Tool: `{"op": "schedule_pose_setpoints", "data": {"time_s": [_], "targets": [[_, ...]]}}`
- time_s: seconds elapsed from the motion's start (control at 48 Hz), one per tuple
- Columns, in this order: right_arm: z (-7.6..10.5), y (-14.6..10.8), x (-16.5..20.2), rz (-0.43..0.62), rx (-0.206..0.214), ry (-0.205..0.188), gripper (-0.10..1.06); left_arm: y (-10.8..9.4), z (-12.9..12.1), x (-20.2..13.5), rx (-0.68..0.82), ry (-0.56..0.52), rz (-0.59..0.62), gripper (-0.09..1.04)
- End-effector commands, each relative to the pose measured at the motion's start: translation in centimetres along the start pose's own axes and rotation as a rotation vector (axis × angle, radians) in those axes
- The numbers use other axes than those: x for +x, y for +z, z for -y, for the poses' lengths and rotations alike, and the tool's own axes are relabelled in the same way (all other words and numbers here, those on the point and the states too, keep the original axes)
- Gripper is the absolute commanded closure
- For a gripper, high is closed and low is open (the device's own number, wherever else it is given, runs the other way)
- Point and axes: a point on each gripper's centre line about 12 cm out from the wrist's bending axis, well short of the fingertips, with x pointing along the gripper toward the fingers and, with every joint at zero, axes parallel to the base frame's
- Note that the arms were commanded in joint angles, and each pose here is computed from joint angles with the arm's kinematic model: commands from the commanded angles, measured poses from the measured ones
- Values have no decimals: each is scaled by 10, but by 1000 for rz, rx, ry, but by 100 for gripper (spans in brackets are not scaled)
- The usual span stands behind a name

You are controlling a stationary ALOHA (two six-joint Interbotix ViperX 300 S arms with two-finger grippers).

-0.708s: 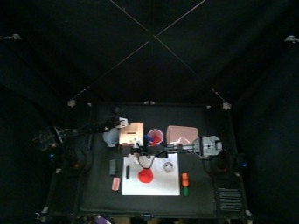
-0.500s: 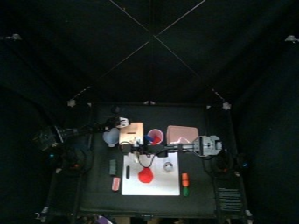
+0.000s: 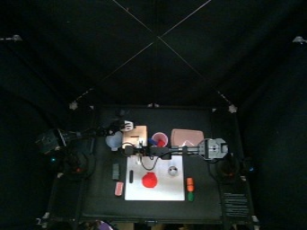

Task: Get the cutter from the drawer then cut the dough then place the extra dough in the bowl
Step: Cut the dough

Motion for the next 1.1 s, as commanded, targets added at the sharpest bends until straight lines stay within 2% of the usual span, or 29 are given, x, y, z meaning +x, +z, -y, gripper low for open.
{"op": "schedule_pose_setpoints", "data": {"time_s": [0.021,0.125,0.208,0.333,0.438,0.604,0.729,0.917,1.042,1.104], "targets": [[-10,39,-53,143,-9,17,64,20,13,-31,81,-87,109,65],[-21,36,-77,199,-4,52,64,19,20,-60,190,-160,148,65],[-28,25,-97,247,32,94,64,6,34,-86,299,-260,162,65],[-37,-14,-127,300,134,166,64,-19,56,-125,437,-451,197,65],[-49,-51,-151,311,189,215,64,-45,64,-144,538,-579,190,63],[-66,-98,-182,285,302,288,62,-78,66,-150,650,-661,115,51],[-75,-136,-199,239,371,333,52,-96,67,-153,685,-699,64,37],[-77,-186,-217,189,456,364,30,-123,74,-155,783,-776,12,17],[-75,-214,-219,162,451,352,21,-128,73,-148,766,-758,-5,14],[-73,-226,-213,132,447,330,19,-129,73,-145,753,-754,0,14]]}}
